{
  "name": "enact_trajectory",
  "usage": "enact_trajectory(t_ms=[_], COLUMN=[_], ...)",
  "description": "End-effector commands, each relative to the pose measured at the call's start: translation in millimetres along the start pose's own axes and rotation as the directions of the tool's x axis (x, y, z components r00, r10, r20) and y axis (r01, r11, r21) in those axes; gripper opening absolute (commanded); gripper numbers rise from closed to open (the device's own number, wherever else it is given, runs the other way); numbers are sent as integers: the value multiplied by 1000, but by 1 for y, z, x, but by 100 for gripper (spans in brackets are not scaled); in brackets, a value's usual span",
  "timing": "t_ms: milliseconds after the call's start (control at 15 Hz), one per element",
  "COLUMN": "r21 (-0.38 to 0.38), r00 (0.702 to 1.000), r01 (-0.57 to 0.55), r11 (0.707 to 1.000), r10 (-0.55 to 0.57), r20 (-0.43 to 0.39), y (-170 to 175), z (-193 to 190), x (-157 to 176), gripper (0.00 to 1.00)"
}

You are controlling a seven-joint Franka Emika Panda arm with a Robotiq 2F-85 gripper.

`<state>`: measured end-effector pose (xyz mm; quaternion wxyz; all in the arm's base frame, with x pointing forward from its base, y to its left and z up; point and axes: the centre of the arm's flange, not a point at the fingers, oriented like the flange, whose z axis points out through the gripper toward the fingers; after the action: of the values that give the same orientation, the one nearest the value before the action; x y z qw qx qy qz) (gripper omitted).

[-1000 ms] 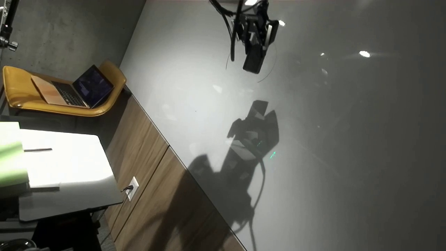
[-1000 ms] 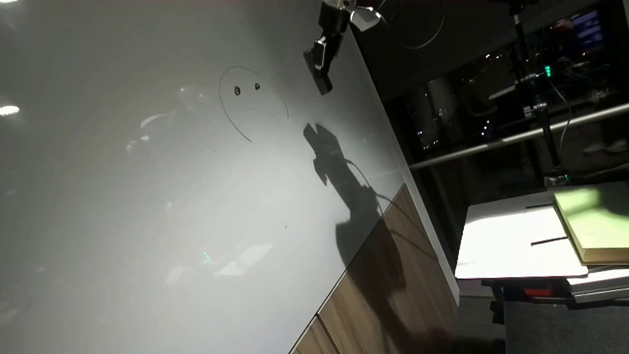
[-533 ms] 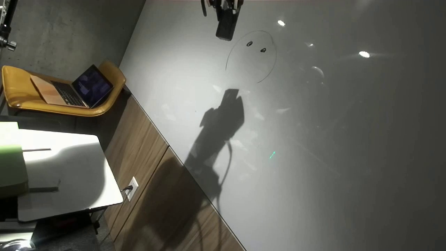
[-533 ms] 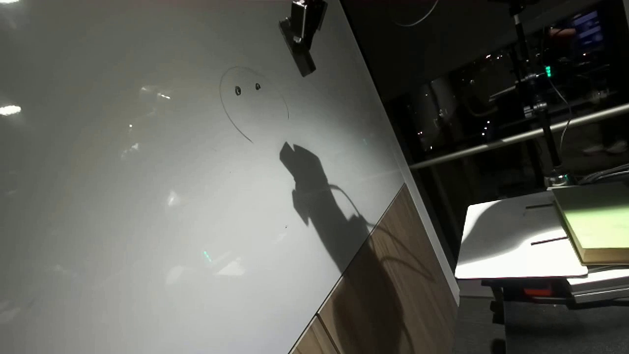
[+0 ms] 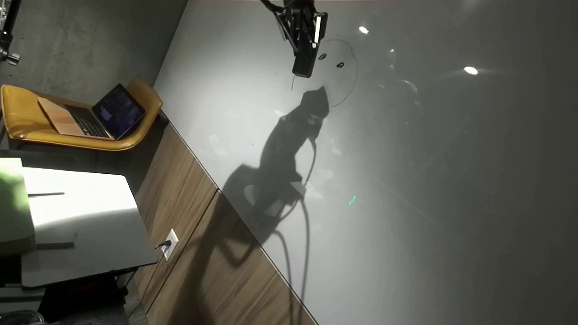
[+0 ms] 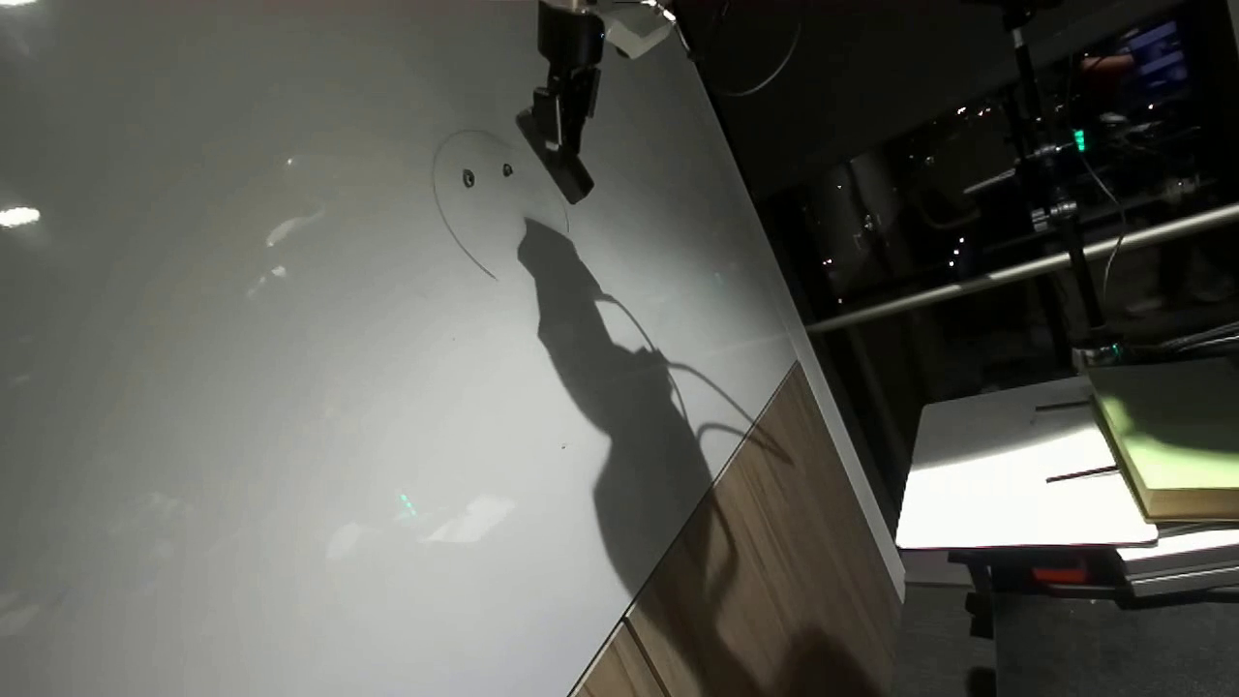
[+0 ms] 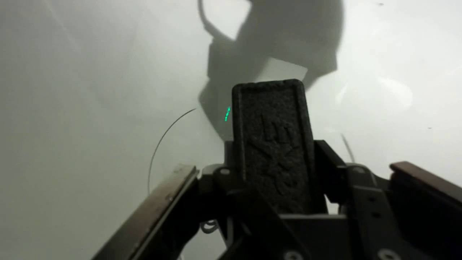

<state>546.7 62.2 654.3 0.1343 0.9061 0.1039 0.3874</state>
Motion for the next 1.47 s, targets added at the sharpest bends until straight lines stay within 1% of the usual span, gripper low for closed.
enact_trajectory(t_ms=[0,200,333,533,600,733,867,1067,1133,1267,1400], r21=[-74,-119,-136,-135,-132,-111,-70,1,21,56,65], r00=[999,998,998,997,995,995,996,999,1000,1000,999], r01=[-9,-22,-32,-53,-54,-53,-45,-14,-3,16,27], r11=[997,993,990,989,990,992,997,1000,1000,998,998], r10=[12,29,40,61,64,62,50,14,3,-17,-28], r20=[37,57,57,56,75,83,73,33,20,12,21], y=[33,54,66,66,60,37,2,-65,-86,-113,-121], z=[42,69,82,82,76,59,36,8,5,10,25], x=[64,91,106,132,140,161,174,194,197,192,188], gripper=[28,28,28,28,28,28,28,28,28,28,28])
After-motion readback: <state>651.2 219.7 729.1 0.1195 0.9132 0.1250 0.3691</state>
